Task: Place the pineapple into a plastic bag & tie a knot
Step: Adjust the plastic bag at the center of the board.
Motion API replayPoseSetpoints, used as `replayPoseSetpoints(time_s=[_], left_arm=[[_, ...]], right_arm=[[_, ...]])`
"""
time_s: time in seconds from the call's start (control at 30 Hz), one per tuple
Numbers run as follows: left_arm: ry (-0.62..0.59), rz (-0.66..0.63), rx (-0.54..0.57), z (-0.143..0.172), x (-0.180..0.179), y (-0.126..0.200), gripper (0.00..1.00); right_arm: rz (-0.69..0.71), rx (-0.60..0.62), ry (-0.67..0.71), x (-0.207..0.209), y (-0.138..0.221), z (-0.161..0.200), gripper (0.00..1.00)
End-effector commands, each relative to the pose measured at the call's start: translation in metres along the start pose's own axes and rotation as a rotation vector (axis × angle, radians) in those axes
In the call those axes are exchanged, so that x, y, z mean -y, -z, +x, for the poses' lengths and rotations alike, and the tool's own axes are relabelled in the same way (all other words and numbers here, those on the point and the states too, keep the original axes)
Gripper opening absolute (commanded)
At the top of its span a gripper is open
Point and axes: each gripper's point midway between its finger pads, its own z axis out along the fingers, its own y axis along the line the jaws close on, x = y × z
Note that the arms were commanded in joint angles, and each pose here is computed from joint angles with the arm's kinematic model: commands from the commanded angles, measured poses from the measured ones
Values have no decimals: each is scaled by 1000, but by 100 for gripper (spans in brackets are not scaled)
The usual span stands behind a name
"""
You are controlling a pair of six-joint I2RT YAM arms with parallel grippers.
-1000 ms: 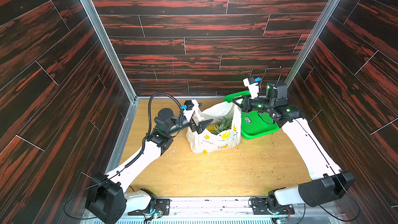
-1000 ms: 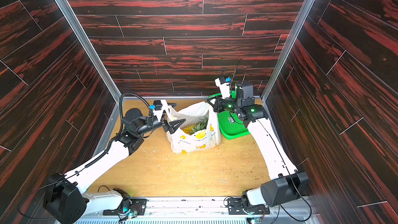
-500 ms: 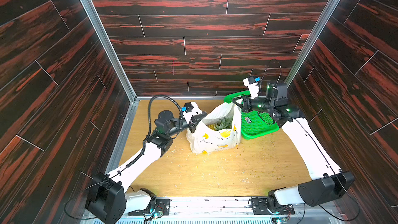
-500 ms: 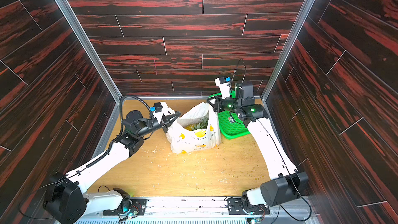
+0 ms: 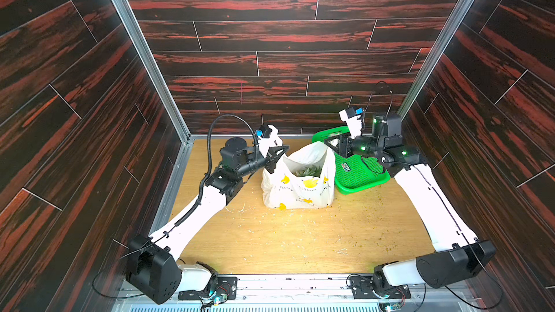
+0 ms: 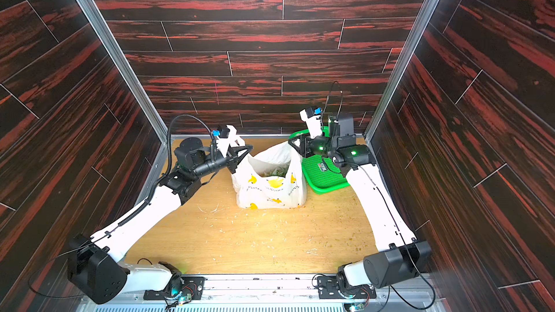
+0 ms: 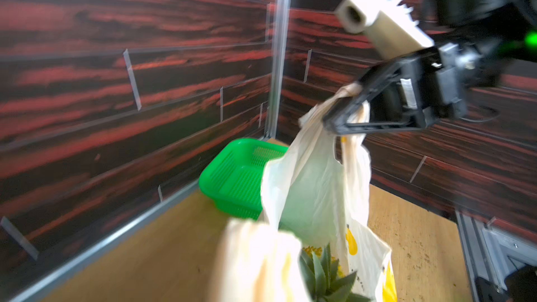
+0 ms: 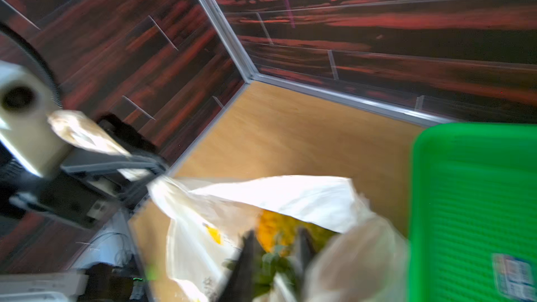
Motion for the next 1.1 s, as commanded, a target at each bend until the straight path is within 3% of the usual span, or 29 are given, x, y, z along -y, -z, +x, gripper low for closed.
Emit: replayPoseSetpoints(time_s=[0.0, 0.13, 0.27, 0.47, 0.67, 0.77, 0.93, 1.07], left_arm=[[69, -73, -28, -3, -6, 10, 0], [127, -103, -58, 4, -11, 9, 0], [140, -110, -51, 4, -13, 8, 0], [127, -105, -54, 3, -12, 8, 0], [130, -94, -60, 8, -12, 5, 0], [129, -93, -61, 9, -12, 5, 0], [116, -79, -60, 9, -8, 7, 0], [111, -43, -74, 12, -4, 3, 0]], right_arm=[[67, 40, 51, -3, 23, -13, 51], [32, 73, 78, -24, 48, -24, 71], [45, 24, 139, -33, 66, -9, 74], [245, 62, 290, -3, 84, 23, 75], [194, 143, 537, 7, 65, 51, 79], [76, 142, 541, 6, 47, 51, 81], [91, 189, 587, 22, 28, 37, 86], [-4, 227, 636, 18, 23, 33, 94]])
